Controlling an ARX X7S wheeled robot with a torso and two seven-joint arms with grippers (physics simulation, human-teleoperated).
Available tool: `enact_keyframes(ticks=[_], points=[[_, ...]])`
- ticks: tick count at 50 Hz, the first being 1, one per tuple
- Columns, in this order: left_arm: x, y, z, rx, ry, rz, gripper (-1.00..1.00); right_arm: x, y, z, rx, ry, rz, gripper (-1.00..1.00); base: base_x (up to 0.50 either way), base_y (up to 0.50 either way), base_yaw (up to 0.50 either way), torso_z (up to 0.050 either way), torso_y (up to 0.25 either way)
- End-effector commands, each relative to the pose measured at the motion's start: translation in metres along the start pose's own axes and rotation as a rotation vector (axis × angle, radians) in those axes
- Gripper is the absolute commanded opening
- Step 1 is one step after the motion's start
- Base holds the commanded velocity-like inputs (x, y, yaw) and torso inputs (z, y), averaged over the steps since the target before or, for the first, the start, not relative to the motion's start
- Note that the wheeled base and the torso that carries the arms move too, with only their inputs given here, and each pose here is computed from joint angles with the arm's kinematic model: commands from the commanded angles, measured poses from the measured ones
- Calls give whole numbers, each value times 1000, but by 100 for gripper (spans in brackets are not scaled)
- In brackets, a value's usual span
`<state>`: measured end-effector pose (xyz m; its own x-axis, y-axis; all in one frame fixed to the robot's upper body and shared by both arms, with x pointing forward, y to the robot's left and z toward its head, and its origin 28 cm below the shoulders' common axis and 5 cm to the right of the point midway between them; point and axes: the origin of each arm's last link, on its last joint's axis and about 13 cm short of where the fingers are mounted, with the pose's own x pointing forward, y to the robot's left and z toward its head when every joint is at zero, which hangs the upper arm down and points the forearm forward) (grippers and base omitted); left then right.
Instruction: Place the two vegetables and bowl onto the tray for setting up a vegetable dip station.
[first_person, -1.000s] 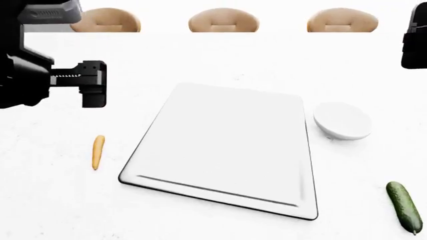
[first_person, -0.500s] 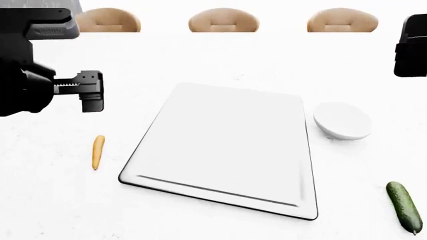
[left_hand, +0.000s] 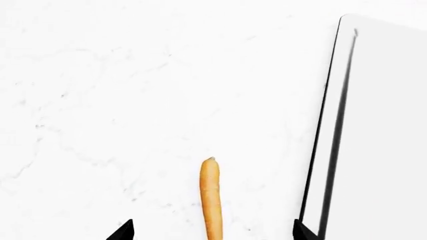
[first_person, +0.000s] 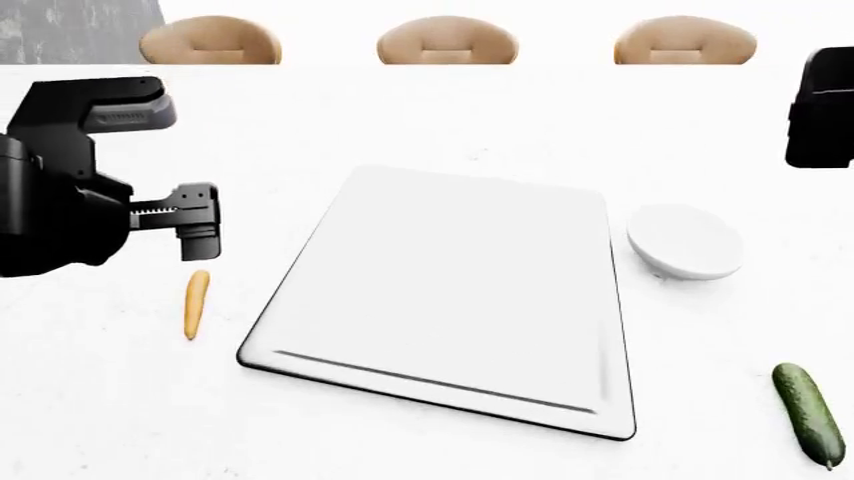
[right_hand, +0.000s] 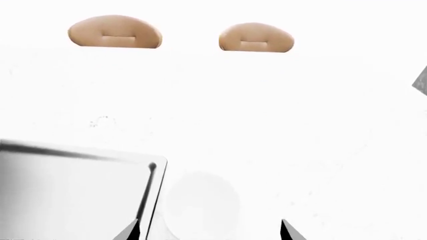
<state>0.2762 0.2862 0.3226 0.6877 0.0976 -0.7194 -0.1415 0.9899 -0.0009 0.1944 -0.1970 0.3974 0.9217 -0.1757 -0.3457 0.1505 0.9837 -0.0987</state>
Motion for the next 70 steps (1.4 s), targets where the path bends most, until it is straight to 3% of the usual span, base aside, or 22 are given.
enact_keyframes(ticks=[1, 25, 48, 70], points=[[6, 4, -6, -22, 9, 14, 100, 0, 0, -3, 6, 4, 1, 100, 0, 0, 0, 0, 0], [50, -7, -7, -9, 47, 31, 100, 13, 1, -6, 4, 26, 7, 100, 0, 0, 0, 0, 0], [66, -2, -24, -20, 107, 36, 100, 14, 0, -9, 13, 28, 8, 100, 0, 0, 0, 0, 0], [92, -11, -33, -17, 144, 26, 100, 18, 0, -10, 12, 35, 8, 100, 0, 0, 0, 0, 0]])
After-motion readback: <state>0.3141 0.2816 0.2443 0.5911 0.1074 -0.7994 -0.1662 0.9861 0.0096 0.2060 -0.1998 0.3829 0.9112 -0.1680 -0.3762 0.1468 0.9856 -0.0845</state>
